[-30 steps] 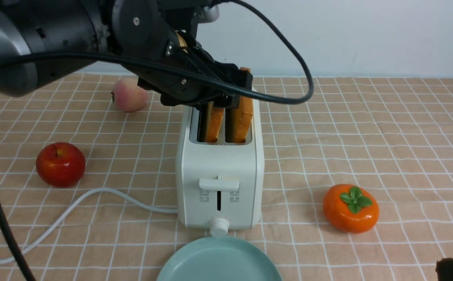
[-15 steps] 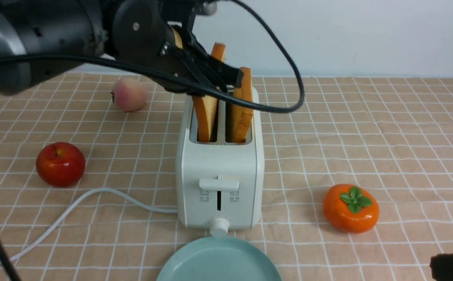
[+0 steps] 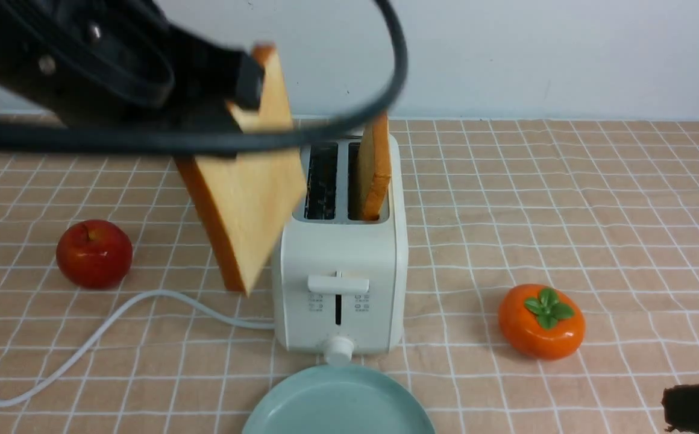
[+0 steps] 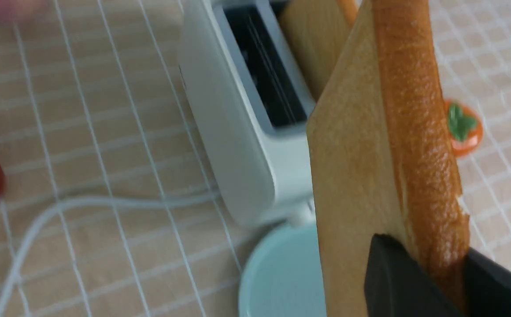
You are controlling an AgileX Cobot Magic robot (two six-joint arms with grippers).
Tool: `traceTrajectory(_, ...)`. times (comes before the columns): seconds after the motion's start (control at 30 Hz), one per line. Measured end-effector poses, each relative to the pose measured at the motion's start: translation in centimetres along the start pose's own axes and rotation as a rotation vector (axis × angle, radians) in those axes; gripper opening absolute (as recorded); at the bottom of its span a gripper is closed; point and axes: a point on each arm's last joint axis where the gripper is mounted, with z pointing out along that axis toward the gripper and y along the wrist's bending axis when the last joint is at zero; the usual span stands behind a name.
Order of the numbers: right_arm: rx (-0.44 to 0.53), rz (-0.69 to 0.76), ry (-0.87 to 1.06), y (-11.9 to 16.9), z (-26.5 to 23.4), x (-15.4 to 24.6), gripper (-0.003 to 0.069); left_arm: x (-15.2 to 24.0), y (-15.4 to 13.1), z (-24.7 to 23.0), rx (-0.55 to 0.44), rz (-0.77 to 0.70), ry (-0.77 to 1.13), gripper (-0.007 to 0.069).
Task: Take toasted bread from bread machine on light coffee tablecloth place on plate.
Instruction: 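Place the slice of bread on the plate with the left gripper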
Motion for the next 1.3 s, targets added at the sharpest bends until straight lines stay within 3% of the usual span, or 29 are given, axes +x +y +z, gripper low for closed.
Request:
traceTrajectory(0.17,-0.011,0.011,-0.014,0.1,0.0,-0.1,0.0062,5.5,0.4,6.3,0.154,-0.074,0.238,0.0075)
traceTrajectory(0.33,-0.014,0.014,-0.016,0.1,0.0,-0.1,0.0069,9.0,0.8,9.8,0.275,-0.152,0.248,0.0075)
traceTrajectory(0.47,-0.013,0.014,-0.023,0.1,0.0,-0.2,0.0073,10.2,1.1,11.2,0.316,-0.176,0.217,0.0075)
traceTrajectory(0.73,-0.011,0.014,-0.03,0.1,0.0,-0.3,0.0075,11.3,1.9,14.5,0.279,-0.229,0.279,0.01)
traceTrajectory(0.97,-0.008,0.023,-0.077,0.1,0.0,-0.7,0.008,11.8,2.6,17.2,0.23,-0.258,0.325,0.0327)
traceTrajectory(1.03,-0.01,0.026,-0.08,0.1,0.0,-0.7,0.0083,11.9,2.7,17.2,0.218,-0.233,0.326,0.0358)
traceTrajectory(1.17,-0.041,0.015,-0.08,0.9,-0.7,-1.3,0.0085,12.0,3.2,17.2,0.177,-0.152,0.336,0.0367)
traceTrajectory(1.3,-0.075,-0.036,-0.107,2.5,-2.5,-3.2,0.0085,12.2,4.0,17.1,0.091,-0.053,0.35,0.0325)
